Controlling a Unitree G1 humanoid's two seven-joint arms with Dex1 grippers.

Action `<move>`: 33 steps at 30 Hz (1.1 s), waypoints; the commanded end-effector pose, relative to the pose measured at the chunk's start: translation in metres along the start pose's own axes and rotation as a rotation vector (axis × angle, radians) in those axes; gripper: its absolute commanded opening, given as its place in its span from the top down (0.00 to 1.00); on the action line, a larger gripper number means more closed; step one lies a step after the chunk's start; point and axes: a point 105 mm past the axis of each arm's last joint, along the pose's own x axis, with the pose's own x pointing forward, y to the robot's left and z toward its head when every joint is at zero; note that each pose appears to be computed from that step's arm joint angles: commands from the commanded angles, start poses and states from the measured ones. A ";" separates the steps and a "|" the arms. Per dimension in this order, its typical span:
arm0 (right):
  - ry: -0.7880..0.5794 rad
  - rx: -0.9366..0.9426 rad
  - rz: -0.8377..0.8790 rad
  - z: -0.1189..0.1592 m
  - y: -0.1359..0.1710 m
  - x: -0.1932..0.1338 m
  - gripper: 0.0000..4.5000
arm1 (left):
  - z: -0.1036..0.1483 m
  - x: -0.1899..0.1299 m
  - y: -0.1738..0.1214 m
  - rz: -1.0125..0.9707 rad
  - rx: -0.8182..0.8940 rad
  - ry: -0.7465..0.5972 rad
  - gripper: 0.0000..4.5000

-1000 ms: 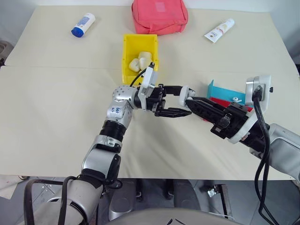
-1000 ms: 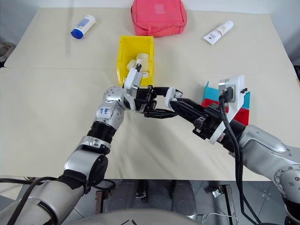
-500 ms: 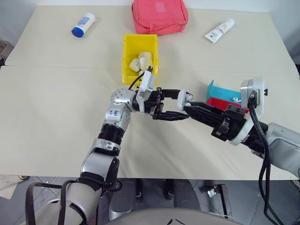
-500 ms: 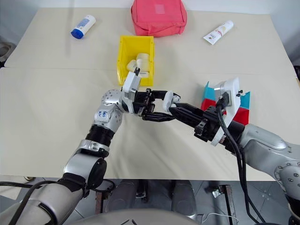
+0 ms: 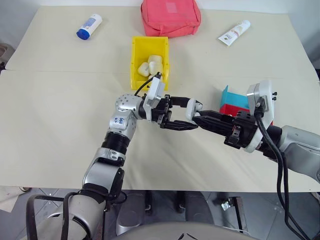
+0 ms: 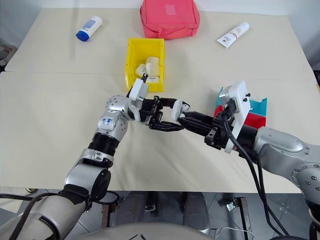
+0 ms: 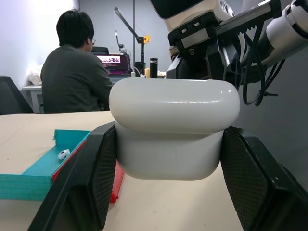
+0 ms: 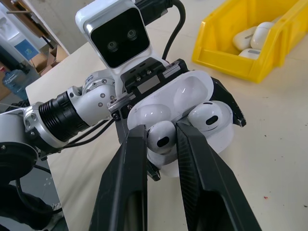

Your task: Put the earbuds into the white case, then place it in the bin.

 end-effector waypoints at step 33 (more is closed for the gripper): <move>0.070 -0.017 -0.052 -0.010 0.000 0.002 0.48 | 0.023 0.006 0.007 -0.016 0.111 -0.052 0.38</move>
